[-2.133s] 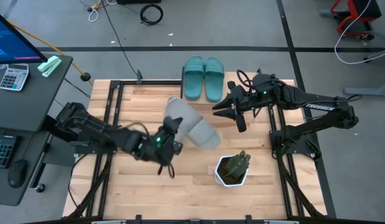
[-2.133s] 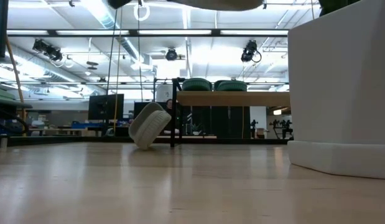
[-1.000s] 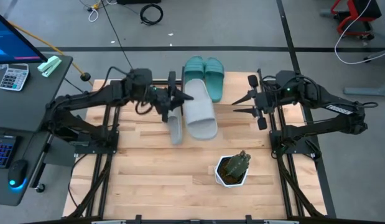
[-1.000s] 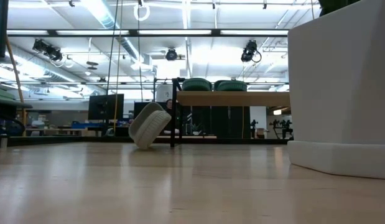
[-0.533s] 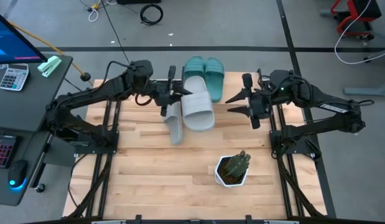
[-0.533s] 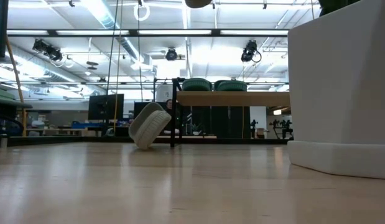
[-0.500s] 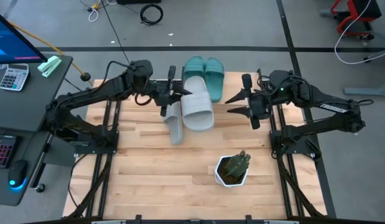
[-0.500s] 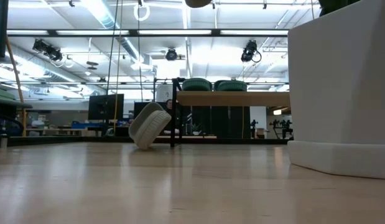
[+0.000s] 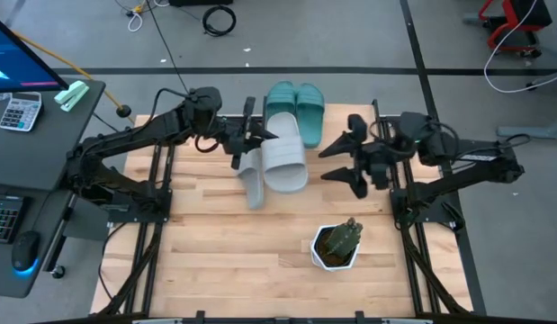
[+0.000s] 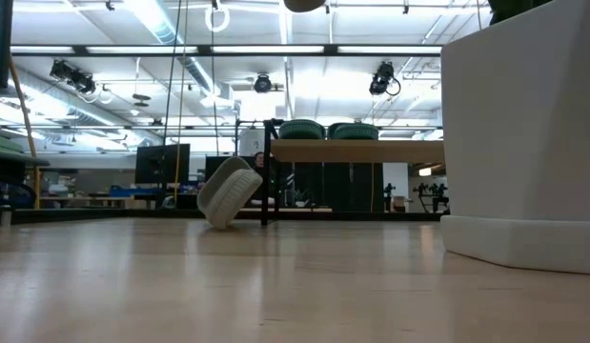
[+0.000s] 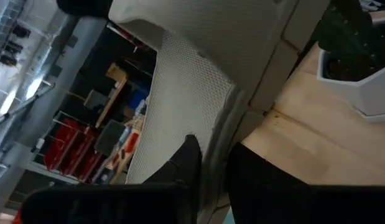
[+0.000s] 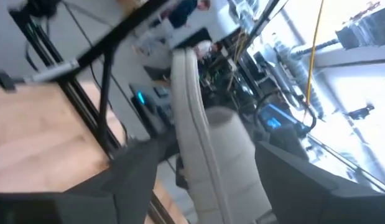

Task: Pick and place slides into the shelf
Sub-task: Put the bottom gray slides on the shelf

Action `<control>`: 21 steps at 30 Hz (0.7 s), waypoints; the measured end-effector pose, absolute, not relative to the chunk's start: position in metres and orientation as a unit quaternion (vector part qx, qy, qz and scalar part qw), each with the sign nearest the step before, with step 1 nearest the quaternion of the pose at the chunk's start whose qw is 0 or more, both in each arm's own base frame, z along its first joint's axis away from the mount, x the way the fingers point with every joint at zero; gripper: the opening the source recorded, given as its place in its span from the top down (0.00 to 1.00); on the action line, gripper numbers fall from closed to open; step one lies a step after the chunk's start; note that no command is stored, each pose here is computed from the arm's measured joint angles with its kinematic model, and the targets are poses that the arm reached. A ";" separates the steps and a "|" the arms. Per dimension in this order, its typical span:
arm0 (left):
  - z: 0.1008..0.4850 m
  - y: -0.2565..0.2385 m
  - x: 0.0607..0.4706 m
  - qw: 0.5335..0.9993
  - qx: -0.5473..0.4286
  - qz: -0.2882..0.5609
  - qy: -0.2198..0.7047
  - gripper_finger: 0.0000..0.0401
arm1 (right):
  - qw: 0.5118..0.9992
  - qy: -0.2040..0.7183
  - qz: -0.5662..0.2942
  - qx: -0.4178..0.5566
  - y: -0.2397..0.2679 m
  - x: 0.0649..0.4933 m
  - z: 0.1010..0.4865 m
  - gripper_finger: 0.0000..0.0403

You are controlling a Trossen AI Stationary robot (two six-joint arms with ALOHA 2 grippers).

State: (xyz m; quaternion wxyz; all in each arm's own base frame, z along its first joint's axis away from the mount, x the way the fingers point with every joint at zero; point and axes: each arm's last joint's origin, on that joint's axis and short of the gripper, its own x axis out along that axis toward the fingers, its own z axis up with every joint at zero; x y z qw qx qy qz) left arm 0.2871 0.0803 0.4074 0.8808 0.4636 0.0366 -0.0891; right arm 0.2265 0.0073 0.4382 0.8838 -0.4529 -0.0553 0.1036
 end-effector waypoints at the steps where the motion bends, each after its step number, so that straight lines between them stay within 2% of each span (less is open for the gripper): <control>1: 0.407 0.080 0.287 0.879 0.466 -0.090 0.036 0.86 | 0.881 -0.049 0.097 -0.460 0.007 0.232 0.436 0.31; 6: 0.407 0.080 0.287 0.873 0.476 -0.101 0.028 0.86 | 0.872 -0.024 0.055 -0.486 0.004 0.254 0.426 0.29; 17: 0.383 0.089 0.314 0.869 0.475 -0.135 0.035 0.86 | 0.869 -0.044 0.043 -0.491 0.002 0.268 0.425 0.29; 21: 0.378 0.093 0.319 0.868 0.477 -0.133 0.037 0.86 | 0.878 -0.035 0.039 -0.476 -0.003 0.271 0.422 0.33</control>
